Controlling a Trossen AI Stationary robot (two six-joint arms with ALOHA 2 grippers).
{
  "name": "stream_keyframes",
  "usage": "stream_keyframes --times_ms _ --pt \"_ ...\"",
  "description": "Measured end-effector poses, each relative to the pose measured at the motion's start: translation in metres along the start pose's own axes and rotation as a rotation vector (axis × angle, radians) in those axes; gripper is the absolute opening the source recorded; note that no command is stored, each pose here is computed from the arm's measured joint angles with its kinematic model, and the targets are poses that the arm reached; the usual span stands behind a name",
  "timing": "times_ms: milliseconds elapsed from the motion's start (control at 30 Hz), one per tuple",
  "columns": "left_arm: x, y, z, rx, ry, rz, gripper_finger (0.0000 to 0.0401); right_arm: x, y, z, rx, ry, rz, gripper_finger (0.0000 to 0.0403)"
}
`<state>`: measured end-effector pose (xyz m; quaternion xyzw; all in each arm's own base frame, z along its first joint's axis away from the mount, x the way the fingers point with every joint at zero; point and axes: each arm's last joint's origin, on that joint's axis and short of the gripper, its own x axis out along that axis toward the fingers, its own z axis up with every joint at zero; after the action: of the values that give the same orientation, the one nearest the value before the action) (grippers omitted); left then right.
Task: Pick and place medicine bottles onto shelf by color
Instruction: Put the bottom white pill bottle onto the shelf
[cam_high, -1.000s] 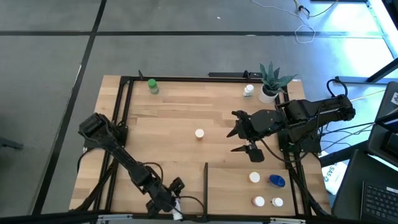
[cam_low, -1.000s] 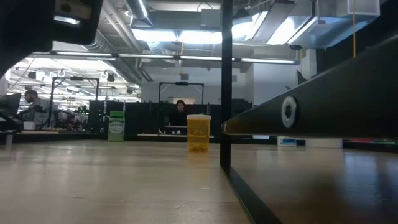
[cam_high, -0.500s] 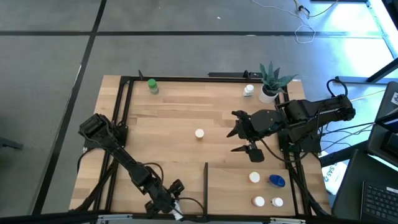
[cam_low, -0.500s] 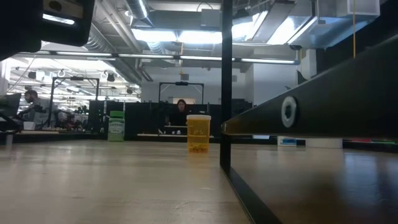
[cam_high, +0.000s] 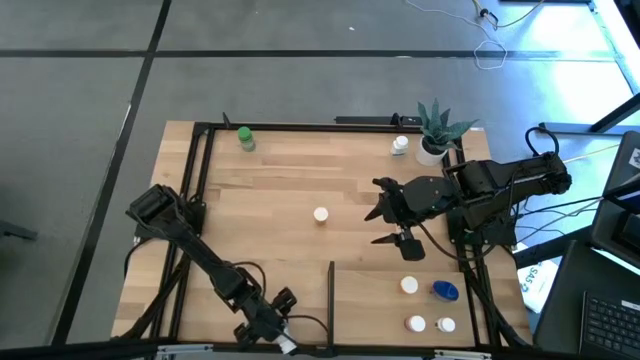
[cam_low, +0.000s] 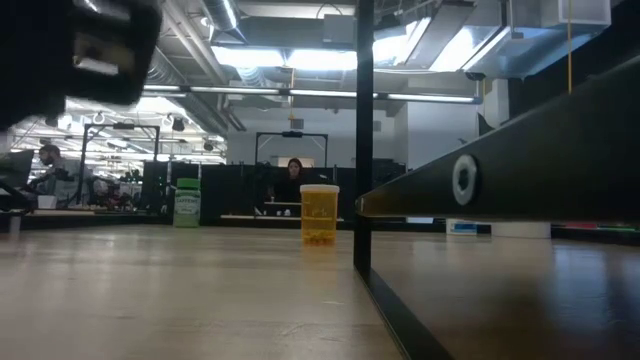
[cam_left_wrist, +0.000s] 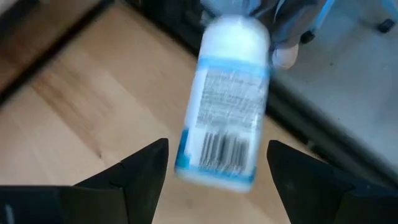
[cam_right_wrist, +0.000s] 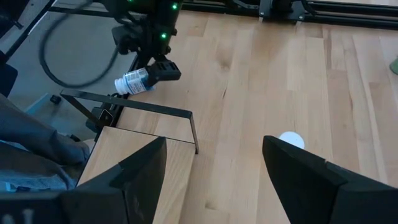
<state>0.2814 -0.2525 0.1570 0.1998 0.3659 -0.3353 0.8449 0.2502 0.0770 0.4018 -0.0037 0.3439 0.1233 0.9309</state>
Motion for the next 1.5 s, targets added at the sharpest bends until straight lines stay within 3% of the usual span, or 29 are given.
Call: stream_keyframes --times_ms 200,633,1500 --pt "0.009 0.0 -0.003 -0.014 0.0 0.009 0.0267 0.0 0.0 0.0 0.001 0.0 0.0 0.0268" --pt "0.008 0.0 0.009 -0.23 -0.119 0.01 0.0267 0.0 0.0 0.0 -0.001 0.0 0.0 0.0268" --pt "0.02 -0.001 -0.002 -0.238 -0.055 0.015 0.0267 0.0 0.0 0.0 0.001 0.0 0.0 0.0268"
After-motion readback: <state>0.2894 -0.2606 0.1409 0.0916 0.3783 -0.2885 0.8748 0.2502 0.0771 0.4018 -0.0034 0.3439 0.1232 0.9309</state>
